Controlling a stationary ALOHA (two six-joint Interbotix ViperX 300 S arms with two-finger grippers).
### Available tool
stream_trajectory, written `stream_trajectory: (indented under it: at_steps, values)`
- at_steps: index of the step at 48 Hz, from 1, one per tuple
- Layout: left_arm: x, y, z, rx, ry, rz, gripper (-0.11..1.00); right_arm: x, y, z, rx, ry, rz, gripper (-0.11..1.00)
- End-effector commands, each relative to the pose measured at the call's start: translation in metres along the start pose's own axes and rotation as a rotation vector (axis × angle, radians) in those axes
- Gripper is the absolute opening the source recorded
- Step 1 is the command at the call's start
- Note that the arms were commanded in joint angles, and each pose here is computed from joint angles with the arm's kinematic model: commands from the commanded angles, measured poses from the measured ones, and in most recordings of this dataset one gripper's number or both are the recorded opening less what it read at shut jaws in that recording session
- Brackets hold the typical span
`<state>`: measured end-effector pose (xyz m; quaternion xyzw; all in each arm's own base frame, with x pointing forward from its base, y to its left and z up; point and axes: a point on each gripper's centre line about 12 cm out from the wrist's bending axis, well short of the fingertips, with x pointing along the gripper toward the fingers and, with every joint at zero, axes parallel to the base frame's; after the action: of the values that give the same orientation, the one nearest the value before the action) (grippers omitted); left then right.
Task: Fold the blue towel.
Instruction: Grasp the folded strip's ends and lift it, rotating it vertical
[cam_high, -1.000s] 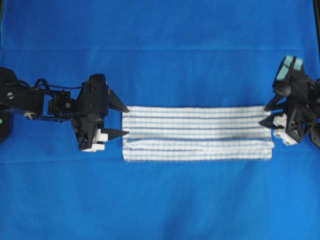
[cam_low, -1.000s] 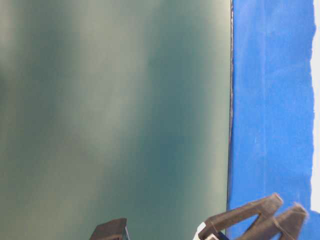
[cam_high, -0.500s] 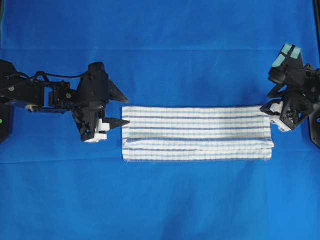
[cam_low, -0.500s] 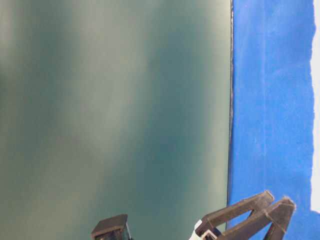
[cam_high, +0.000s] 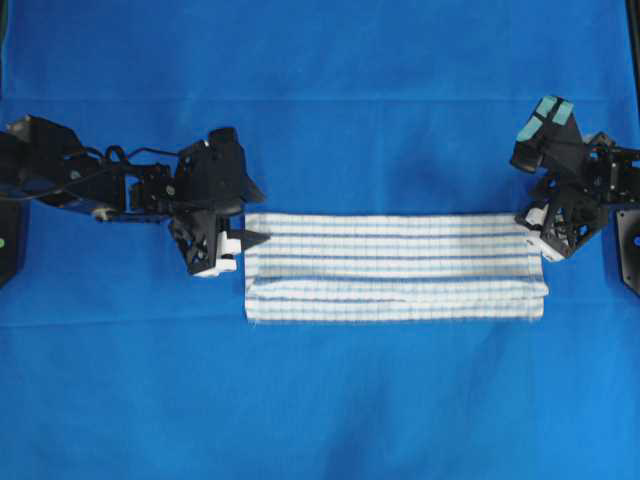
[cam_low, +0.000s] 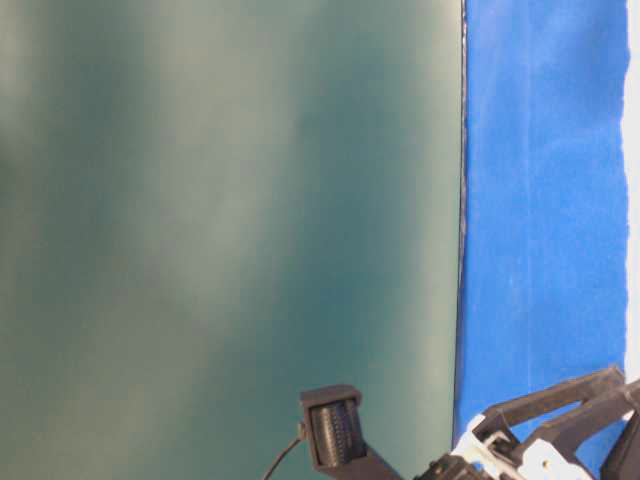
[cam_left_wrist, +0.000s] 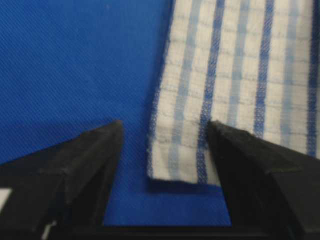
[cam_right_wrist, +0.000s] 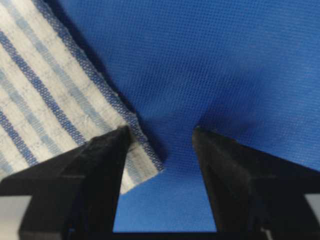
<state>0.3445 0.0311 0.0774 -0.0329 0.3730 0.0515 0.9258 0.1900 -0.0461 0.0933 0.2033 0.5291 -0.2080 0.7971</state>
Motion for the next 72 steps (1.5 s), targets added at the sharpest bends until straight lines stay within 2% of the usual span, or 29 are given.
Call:
stream_trajectory:
  at_steps: [1,4,5,13,15,28,36,44,53,72]
  values:
    - [0.000,0.003,0.008,-0.014,-0.016,0.005,0.60,0.003,0.000,0.000,-0.002,0.007,-0.004,0.57]
    - [0.000,0.003,0.007,-0.018,-0.006,0.007,0.52,0.003,-0.001,-0.001,-0.002,0.011,-0.006,0.51]
    - [0.000,0.004,0.007,-0.019,-0.003,0.008,0.46,0.002,-0.001,-0.001,-0.001,0.011,-0.005,0.48]
    - [0.000,0.003,0.005,-0.019,0.021,0.006,0.08,0.001,0.000,0.000,-0.005,0.002,0.000,0.06]
    - [0.000,0.003,0.005,-0.021,0.026,0.006,0.02,0.001,0.000,0.000,-0.005,-0.001,0.002,0.04]
    - [-0.001,0.003,0.008,-0.024,0.040,0.005,0.02,-0.007,0.002,0.004,0.001,-0.038,0.019,0.04]
    - [-0.012,0.002,0.024,-0.019,0.032,0.003,0.02,-0.020,0.006,0.015,0.000,-0.095,0.040,0.04]
    - [-0.037,0.001,0.048,-0.010,0.012,-0.001,0.02,-0.045,0.009,0.029,-0.001,-0.157,0.055,0.04]
    - [-0.071,0.000,0.076,-0.007,-0.063,-0.006,0.02,-0.082,0.011,0.040,-0.004,-0.229,0.070,0.04]
    - [-0.122,-0.005,0.102,0.004,-0.181,-0.020,0.02,-0.146,0.008,0.044,0.012,-0.374,0.114,0.04]
